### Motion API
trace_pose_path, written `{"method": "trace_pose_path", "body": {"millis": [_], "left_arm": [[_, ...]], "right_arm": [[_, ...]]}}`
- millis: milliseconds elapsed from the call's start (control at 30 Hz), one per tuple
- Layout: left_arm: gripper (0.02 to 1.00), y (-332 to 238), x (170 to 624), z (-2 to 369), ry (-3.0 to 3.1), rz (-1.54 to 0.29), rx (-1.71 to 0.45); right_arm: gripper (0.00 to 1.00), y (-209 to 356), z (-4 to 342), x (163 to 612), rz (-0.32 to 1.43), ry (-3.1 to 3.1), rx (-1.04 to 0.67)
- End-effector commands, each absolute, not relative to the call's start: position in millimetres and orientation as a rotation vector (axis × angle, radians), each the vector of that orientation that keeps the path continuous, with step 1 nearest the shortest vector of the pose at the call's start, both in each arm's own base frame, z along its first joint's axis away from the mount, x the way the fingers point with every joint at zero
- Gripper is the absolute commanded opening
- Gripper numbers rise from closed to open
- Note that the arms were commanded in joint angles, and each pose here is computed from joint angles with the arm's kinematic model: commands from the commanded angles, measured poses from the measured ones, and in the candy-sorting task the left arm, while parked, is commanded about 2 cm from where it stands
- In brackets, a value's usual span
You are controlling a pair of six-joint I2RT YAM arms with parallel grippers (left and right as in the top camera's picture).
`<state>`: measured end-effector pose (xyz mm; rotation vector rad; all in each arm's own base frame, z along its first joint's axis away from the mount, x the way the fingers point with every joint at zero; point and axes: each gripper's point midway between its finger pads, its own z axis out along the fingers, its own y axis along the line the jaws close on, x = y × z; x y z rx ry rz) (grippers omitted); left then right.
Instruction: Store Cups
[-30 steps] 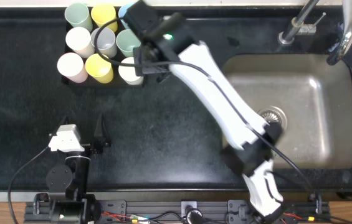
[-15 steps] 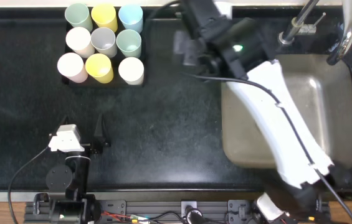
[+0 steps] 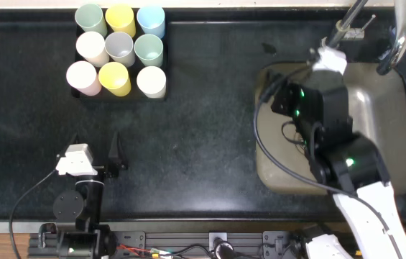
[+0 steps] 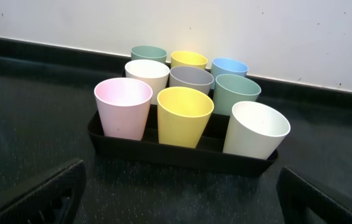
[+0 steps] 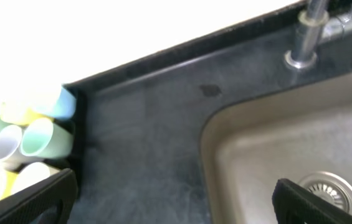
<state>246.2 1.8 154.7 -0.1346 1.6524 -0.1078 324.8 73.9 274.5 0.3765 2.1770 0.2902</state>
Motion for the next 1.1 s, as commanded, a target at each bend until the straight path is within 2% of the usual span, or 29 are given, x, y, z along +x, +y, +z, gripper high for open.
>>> {"method": "trace_pose_path", "body": {"millis": [33,367,733,967,1100], "left_arm": [[1.0,-1.5,245.8,156.0,1.647,-0.109,-0.109],[0.998,-1.5,245.8,156.0,1.647,-0.109,-0.109],[0.998,-1.5,245.8,156.0,1.647,-0.109,-0.109],[1.0,-1.5,245.8,156.0,1.648,-0.11,-0.109],[1.0,-1.5,245.8,156.0,1.647,-0.109,-0.109]], "right_arm": [[0.998,63.2,252.8,310.8,0.273,2.194,0.393],[0.998,48.4,233.7,291.8,0.264,2.181,0.424],[0.998,4.6,240.5,280.4,0.217,2.058,0.565],[0.998,-16.8,246.4,285.9,0.266,1.743,0.589],[0.998,-18.6,229.1,280.1,0.281,1.679,0.581]]}}
